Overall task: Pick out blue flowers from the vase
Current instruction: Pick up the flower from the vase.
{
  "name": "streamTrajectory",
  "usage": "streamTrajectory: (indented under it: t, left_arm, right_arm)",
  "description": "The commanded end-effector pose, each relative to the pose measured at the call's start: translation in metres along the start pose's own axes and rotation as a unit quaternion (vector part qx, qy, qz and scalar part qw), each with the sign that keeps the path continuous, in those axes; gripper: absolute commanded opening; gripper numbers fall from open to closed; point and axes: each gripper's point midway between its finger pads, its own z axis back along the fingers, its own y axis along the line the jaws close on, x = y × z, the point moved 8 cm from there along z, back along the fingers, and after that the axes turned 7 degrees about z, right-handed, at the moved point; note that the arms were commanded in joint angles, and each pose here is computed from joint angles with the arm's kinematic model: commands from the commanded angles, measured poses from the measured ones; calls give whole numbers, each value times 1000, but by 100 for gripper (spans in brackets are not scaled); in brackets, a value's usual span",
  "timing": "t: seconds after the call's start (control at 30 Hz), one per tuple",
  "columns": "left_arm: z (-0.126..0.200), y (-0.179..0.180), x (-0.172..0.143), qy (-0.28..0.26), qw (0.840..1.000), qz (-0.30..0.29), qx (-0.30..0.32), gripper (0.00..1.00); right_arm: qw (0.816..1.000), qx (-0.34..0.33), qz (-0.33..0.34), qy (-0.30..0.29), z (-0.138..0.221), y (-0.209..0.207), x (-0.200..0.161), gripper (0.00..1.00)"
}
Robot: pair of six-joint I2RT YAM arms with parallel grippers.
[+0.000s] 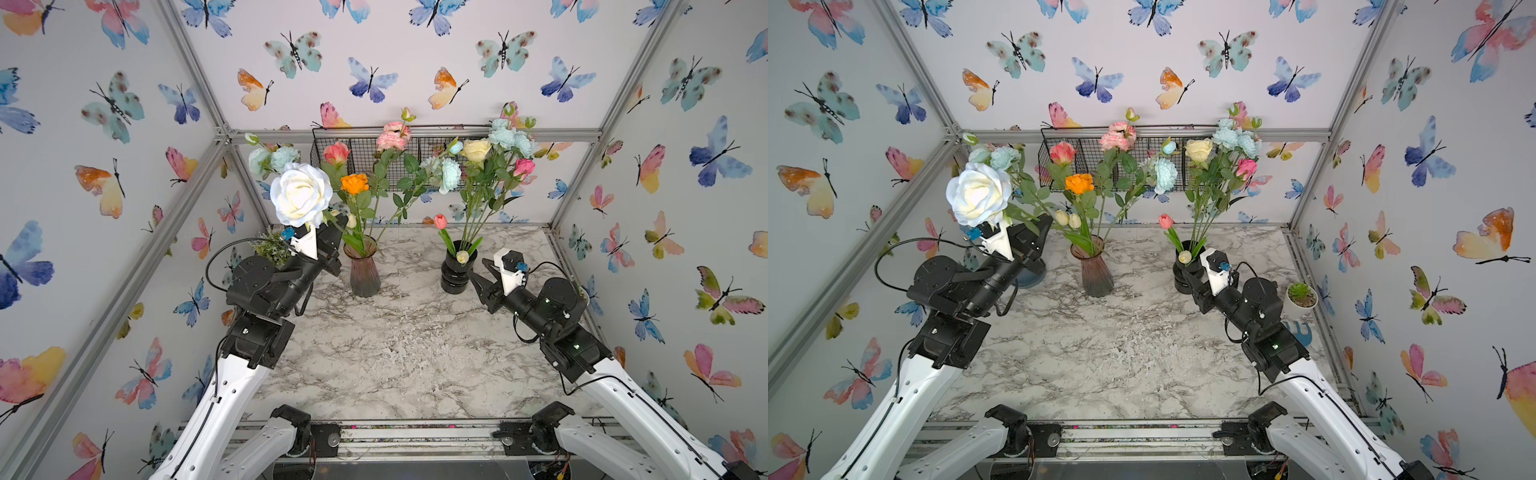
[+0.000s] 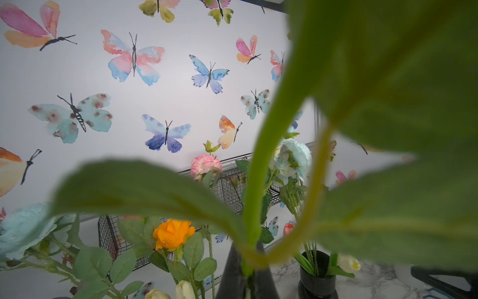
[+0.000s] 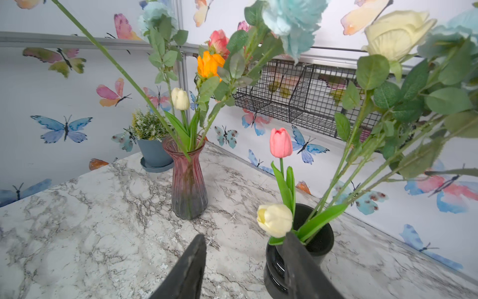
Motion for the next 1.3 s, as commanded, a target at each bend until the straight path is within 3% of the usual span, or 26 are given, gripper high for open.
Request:
streamTrajectory:
  t: [0.0,0.17,0.37,0.7,0.9,1.27]
  left_arm:
    - [16,-16,12,2,998,33,-54,0]
    - [29,-28,12,16,993,63,-100,0]
    - [34,-36,-31,71,985,97,-120,0]
    - [37,-50,-107,158,970,136,-126,0]
    - [29,-46,-126,177,972,125,-96,0]
    - [13,-46,-139,183,968,138,-103,0]
  right_arm:
    - [998,61,20,-8,0,15,17,50]
    - [992,111,59,9,-16,47,33,50]
    - [985,128,106,38,-46,99,29,52]
    - [984,161,68,30,-74,123,9,51]
    - [980,187,50,39,-76,135,-5,51]
    - [977,203,35,59,-81,146,-27,52]
